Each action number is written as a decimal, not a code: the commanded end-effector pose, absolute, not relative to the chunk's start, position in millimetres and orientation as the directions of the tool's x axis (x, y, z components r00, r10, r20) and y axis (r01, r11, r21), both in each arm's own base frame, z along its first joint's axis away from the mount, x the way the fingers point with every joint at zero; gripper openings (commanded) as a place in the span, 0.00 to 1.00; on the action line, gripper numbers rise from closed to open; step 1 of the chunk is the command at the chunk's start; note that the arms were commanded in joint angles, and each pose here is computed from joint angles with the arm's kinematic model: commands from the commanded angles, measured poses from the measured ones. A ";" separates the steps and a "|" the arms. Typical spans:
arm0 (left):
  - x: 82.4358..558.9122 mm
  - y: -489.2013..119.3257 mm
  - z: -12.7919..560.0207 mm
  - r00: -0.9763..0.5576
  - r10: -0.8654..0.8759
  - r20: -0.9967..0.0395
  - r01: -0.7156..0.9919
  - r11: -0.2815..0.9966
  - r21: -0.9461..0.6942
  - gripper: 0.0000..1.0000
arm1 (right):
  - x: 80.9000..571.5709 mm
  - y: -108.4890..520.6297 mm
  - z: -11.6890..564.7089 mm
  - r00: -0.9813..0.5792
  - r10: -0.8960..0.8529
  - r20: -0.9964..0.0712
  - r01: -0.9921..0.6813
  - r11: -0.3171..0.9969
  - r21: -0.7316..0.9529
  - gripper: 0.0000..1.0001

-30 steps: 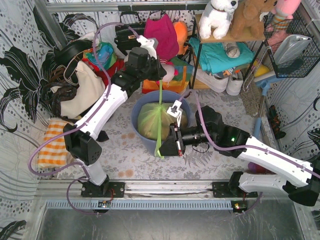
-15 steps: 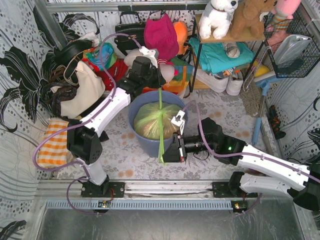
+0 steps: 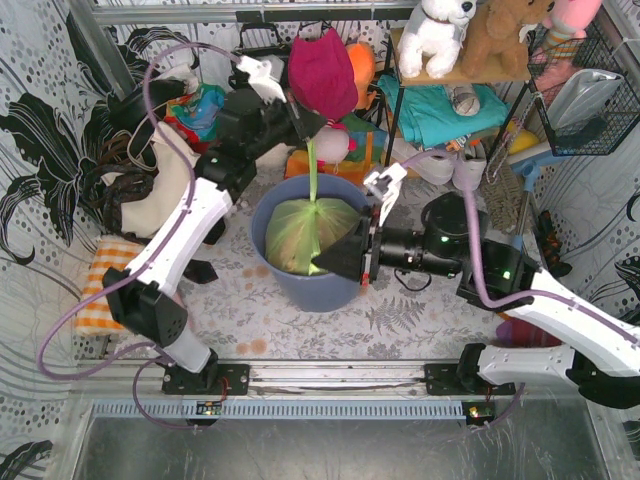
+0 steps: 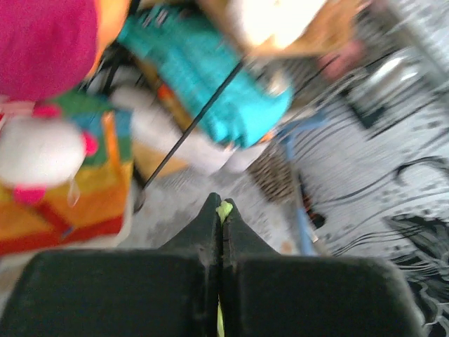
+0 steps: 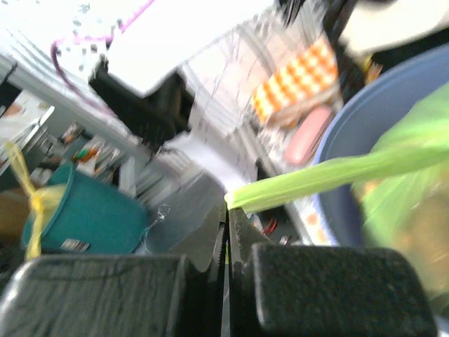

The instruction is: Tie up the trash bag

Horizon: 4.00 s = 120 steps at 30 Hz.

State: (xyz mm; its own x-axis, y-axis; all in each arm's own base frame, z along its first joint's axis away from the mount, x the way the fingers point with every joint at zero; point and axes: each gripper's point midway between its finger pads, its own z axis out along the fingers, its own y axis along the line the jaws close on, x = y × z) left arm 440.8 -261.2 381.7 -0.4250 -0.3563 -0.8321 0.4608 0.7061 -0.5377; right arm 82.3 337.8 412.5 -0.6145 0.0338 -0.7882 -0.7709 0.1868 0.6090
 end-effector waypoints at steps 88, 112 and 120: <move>379.2 -270.9 542.3 -0.212 -0.487 -0.847 0.728 0.499 -0.470 0.00 | 182.0 264.4 491.0 -0.364 0.377 -0.851 -0.784 0.369 0.499 0.00; 412.6 -234.3 355.8 -0.387 -0.381 -0.840 0.383 0.762 -0.522 0.00 | 85.6 261.0 326.1 -0.750 0.052 -0.659 -0.648 0.145 0.748 0.00; 437.4 -212.8 293.1 -0.449 -0.309 -0.838 0.229 0.867 -0.442 0.00 | 50.2 255.2 314.2 -0.806 0.000 -0.592 -0.591 -0.031 0.806 0.00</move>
State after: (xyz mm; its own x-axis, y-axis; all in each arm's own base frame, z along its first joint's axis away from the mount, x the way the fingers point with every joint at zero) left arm 419.9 -230.8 308.9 -0.4761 -0.3434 -0.8096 0.3013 0.8012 -0.5170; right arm 74.3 258.1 272.7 -0.8371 0.0107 -0.5469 -0.5381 0.1636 0.8268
